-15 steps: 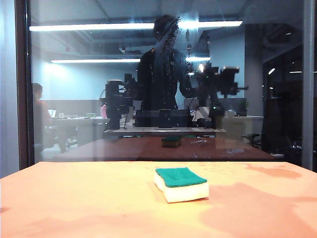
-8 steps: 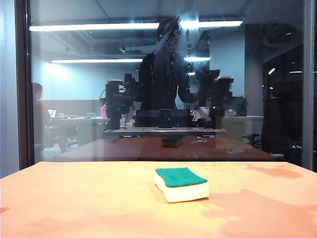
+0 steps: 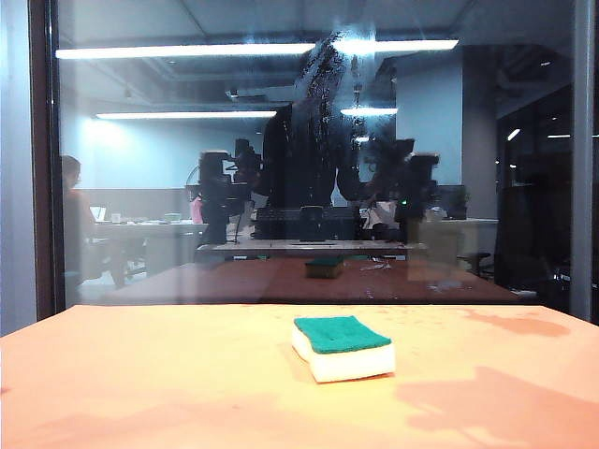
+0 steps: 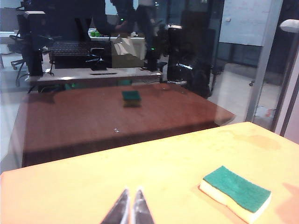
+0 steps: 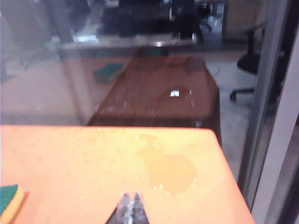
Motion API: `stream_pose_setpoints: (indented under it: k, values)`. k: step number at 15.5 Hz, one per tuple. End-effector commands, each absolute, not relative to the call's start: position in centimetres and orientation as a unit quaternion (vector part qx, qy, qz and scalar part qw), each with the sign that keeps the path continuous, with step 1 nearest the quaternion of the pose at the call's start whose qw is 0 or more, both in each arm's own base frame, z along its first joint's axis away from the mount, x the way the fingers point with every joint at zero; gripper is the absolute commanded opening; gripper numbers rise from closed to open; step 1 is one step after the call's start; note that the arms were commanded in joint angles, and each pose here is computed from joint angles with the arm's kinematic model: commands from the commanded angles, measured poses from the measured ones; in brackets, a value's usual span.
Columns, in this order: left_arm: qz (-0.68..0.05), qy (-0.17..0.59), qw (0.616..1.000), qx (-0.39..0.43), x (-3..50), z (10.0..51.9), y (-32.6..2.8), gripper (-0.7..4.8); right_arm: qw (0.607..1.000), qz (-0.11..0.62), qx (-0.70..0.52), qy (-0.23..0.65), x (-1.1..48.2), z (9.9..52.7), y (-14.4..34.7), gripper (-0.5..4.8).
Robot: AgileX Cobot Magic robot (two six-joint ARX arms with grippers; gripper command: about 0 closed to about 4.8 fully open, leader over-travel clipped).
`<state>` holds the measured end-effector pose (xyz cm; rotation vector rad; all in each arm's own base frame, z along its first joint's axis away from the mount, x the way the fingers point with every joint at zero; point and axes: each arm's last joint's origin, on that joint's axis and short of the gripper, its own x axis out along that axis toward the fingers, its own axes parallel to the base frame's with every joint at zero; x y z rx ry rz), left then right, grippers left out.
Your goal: Pick up the sponge from the table, wipe the water off the glass, and finally place the sponge back on the table.
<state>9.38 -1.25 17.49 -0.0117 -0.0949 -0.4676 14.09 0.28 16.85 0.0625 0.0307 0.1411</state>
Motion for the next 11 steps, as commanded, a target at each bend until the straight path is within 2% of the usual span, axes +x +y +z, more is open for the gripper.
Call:
stream_pose_setpoints:
  k: [1, 7, 11]
  values:
    - [-0.230, -0.055, 0.972, -0.002, 9.4, 17.7, -1.2, 0.17, 0.997, 0.071, 0.036, -0.020, 13.3, 17.3, 0.3, -0.06]
    - [-0.231, -0.055, 0.971, -0.002, 9.4, 17.7, -1.2, 0.17, 0.996, 0.073, 0.036, -0.031, 11.5, 17.7, 0.3, -0.06]
    - [-0.192, -0.056, 0.980, -0.005, 9.4, 17.7, -1.0, 0.15, 0.996, 0.074, 0.036, -0.043, 10.4, 17.8, 0.3, -0.06]
